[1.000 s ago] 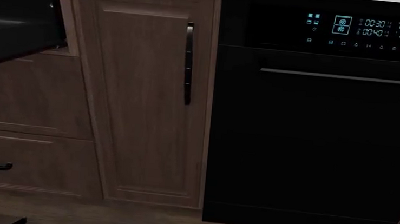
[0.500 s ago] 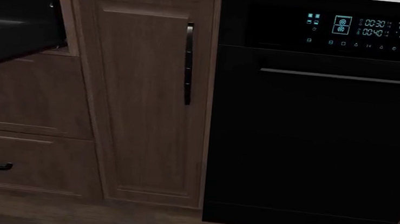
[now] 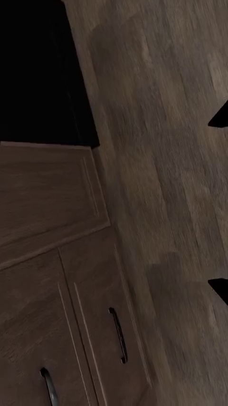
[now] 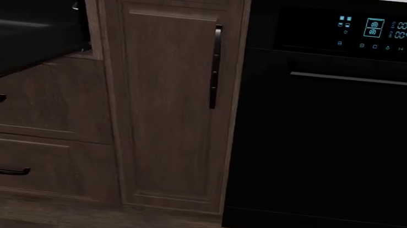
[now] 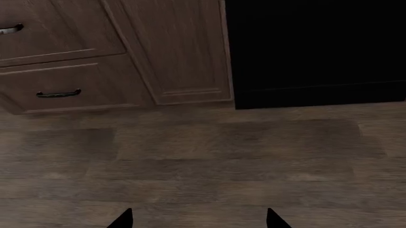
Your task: Close the oven door
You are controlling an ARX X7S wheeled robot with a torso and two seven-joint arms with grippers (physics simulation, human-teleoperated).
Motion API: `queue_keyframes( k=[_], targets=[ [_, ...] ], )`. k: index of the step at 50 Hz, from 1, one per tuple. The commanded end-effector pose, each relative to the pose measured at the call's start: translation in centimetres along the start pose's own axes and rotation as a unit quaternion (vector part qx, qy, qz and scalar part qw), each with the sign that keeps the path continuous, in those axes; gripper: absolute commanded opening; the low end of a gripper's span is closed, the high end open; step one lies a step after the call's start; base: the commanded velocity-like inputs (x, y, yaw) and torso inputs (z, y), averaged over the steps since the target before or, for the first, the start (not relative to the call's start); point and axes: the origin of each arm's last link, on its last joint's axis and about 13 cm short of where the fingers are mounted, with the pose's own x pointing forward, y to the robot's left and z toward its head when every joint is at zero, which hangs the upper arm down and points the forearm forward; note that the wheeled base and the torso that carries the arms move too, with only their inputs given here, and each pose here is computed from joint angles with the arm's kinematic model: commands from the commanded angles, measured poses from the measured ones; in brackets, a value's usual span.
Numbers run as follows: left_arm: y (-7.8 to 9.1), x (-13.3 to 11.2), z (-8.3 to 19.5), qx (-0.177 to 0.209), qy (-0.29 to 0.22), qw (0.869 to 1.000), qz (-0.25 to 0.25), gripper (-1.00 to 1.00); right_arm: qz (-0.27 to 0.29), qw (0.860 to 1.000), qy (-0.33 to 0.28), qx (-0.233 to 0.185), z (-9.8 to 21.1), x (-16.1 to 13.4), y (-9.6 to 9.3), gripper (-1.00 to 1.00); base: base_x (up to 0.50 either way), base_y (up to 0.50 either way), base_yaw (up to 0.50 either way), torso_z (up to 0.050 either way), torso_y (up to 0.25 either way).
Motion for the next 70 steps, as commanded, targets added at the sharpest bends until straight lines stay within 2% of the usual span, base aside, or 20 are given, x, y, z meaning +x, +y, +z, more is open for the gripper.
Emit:
queue_keyframes(
  k=[1,20,23,32,37,70],
  targets=[
    [0.2,0.22,0.12,-0.004,-0.003,1.0,0.0,1.0,0.001,1.0,-0.003,0.0,0.05,0.0,0.06,1.0,0.0,0.19,0.0,0.0,0.0],
    [0.02,-0.22,-0.18,-0.01,-0.003,1.0,-0.007,1.0,0.005,1.0,-0.007,-0.004,-0.08,-0.15,0.23,1.0,0.0,0.19,0.0,0.0,0.0],
    [0.09,-0.73,0.45,-0.008,-0.004,1.0,-0.008,1.0,0.007,1.0,-0.008,-0.004,0.0,-0.18,0.32,1.0,0.0,0.19,0.0,0.0,0.0],
    [0.08,0.01,-0.26,-0.011,0.0,1.0,-0.003,1.0,0.007,1.0,-0.008,-0.003,-0.03,-0.07,0.23,1.0,0.0,0.19,0.0,0.0,0.0],
    [0.19,-0.5,0.45,-0.011,-0.003,1.0,-0.005,1.0,0.009,1.0,-0.006,-0.007,-0.06,0.08,0.31,1.0,0.0,0.19,0.0,0.0,0.0],
    [0.07,-0.24,-0.21,-0.014,0.0,1.0,-0.009,1.0,0.014,1.0,-0.009,-0.012,-0.23,-0.08,0.29,1.0,0.0,0.19,0.0,0.0,0.0]
  ],
)
